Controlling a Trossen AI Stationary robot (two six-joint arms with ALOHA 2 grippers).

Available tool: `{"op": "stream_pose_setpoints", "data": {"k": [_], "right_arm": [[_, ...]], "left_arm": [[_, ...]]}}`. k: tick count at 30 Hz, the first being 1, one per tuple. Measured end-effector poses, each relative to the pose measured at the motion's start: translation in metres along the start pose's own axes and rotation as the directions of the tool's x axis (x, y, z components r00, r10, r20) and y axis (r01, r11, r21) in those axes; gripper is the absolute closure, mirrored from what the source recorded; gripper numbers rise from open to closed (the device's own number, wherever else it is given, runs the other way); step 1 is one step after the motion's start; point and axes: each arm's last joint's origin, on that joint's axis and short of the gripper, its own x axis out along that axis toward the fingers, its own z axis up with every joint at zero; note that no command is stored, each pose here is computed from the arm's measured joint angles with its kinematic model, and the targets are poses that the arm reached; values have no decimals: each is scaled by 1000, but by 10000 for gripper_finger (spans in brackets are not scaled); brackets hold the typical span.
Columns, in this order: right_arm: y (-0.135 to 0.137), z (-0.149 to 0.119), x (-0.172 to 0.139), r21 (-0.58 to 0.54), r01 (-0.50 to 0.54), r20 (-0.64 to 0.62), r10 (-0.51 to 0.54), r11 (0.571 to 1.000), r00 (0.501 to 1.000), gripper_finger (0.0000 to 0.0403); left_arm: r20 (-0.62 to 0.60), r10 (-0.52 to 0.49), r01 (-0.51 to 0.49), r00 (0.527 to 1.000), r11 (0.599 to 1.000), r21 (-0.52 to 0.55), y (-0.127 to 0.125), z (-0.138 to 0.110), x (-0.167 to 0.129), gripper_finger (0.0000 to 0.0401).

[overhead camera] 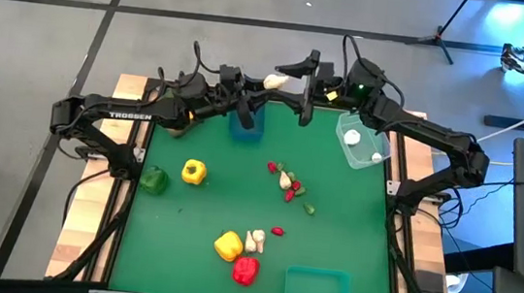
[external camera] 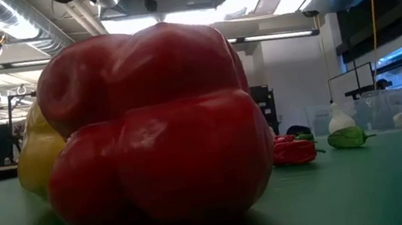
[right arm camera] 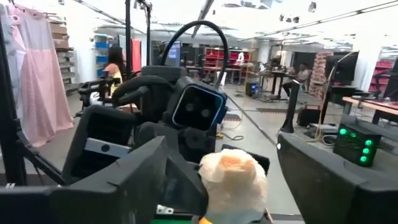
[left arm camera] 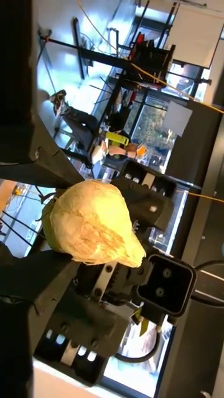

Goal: Sort produce into baskets
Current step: Put the white garlic into white transparent bin

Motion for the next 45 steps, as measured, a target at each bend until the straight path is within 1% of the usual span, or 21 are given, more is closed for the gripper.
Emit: {"op": "stream_pose_setpoints", "data": {"k": [5,13,19,24,28,32,36,39,42,45], "right_arm": [[0,1,0,-3,0,6,0,1000,1000,145],[0,0,0,1,0,-5,0,1000,1000,236],[-1,0,0,-2,34,-7,-34,999,999,303],[-1,0,0,-2,43,-7,-43,999,999,348],[-1,0,0,-3,43,-7,-43,999,999,377],[-1,0,0,-2,43,-9,-43,999,999,386],[-2,-2,0,2,75,-23,-74,997,997,377],[-3,-1,-2,1,98,-24,-98,995,995,374],[-8,5,-8,-8,143,-4,-143,990,990,374],[-13,11,-13,-9,172,11,-172,985,985,374]], "left_arm": [[0,0,0,1000,1000,0,0,0,0,244],[0,0,0,1000,1000,12,0,0,0,244],[0,1,-1,1000,1000,13,0,0,0,244],[0,2,-2,1000,1000,12,0,0,0,244],[0,2,-2,1000,1000,12,0,0,0,244],[-9,5,-5,1000,1000,20,1,-1,0,244],[-50,16,-14,999,999,41,2,-5,0,244],[-81,-23,28,996,998,63,4,-5,0,244],[-130,-72,80,989,995,61,9,-8,0,244],[-178,-85,95,980,994,53,14,-11,0,244]]}}
